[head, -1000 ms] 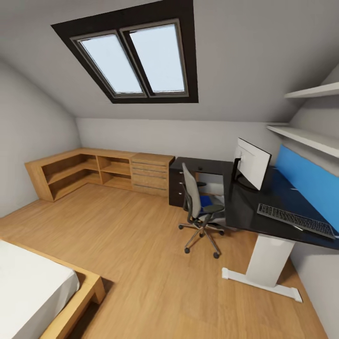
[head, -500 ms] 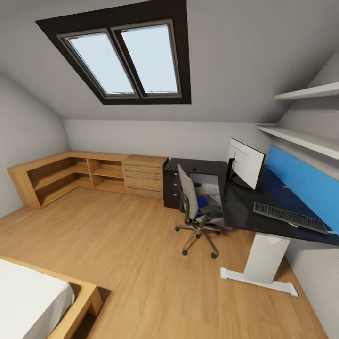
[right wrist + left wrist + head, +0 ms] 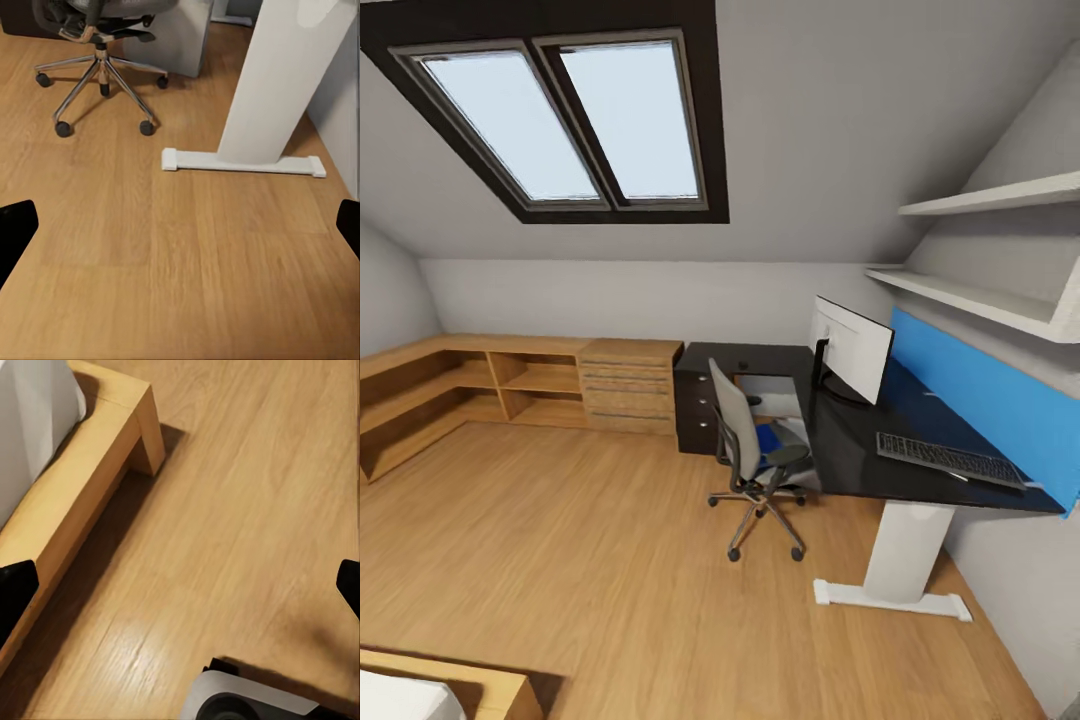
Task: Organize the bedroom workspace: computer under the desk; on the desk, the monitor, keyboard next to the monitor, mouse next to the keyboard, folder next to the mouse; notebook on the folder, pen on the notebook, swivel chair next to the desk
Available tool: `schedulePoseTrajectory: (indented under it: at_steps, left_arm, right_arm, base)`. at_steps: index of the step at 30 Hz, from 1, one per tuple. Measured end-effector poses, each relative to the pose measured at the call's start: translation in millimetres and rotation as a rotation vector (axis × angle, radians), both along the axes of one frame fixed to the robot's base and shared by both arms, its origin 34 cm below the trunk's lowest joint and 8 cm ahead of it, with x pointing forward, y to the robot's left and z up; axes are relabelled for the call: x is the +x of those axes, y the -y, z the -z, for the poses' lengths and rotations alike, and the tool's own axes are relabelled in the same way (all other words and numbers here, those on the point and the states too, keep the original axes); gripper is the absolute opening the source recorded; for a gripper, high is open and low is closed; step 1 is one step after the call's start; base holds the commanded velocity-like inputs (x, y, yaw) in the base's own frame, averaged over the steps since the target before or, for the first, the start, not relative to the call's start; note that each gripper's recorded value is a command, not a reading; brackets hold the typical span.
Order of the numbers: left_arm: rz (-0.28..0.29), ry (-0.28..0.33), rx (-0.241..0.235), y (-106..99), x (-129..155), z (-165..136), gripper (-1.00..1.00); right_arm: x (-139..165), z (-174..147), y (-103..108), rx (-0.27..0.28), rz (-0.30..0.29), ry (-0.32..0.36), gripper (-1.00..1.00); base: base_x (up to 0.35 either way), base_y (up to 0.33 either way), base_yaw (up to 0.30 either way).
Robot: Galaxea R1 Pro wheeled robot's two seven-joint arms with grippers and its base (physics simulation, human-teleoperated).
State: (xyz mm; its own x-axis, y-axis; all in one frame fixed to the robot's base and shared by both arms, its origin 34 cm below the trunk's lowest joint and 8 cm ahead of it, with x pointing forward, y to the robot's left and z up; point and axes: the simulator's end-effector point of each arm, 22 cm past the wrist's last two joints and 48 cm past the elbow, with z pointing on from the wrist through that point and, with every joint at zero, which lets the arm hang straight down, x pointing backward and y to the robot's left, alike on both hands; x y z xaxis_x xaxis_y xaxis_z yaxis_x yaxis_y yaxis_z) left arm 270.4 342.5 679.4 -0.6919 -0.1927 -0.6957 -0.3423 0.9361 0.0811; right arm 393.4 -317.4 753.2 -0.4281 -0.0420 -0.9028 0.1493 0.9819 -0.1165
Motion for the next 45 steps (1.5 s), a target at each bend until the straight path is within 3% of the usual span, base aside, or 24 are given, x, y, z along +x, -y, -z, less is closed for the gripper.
schedulePoseTrajectory:
  at_steps: [16, 29, 45]
  left_arm:
    - [-0.001, -0.001, 0.001, -1.0, -0.4, 0.1, 1.0]
    - [0.001, -0.015, -0.001, 0.3, -4.8, 2.4, 1.0]
    - [0.002, -0.015, -0.001, 0.5, -4.8, 2.4, 1.0]
  right_arm:
    - [-0.2, 0.4, 0.3, 0.0, 0.001, -0.001, 1.0]
    - [-3.6, 3.8, 1.4, -0.002, 0.006, -0.014, 1.0]
    - [-3.3, 2.9, 1.4, -0.002, 0.006, -0.009, 1.0]
  base:
    - [0.265, 0.237, -0.237]
    - [0.273, 0.216, -0.016]
    - [0.319, 0.047, 0.0]
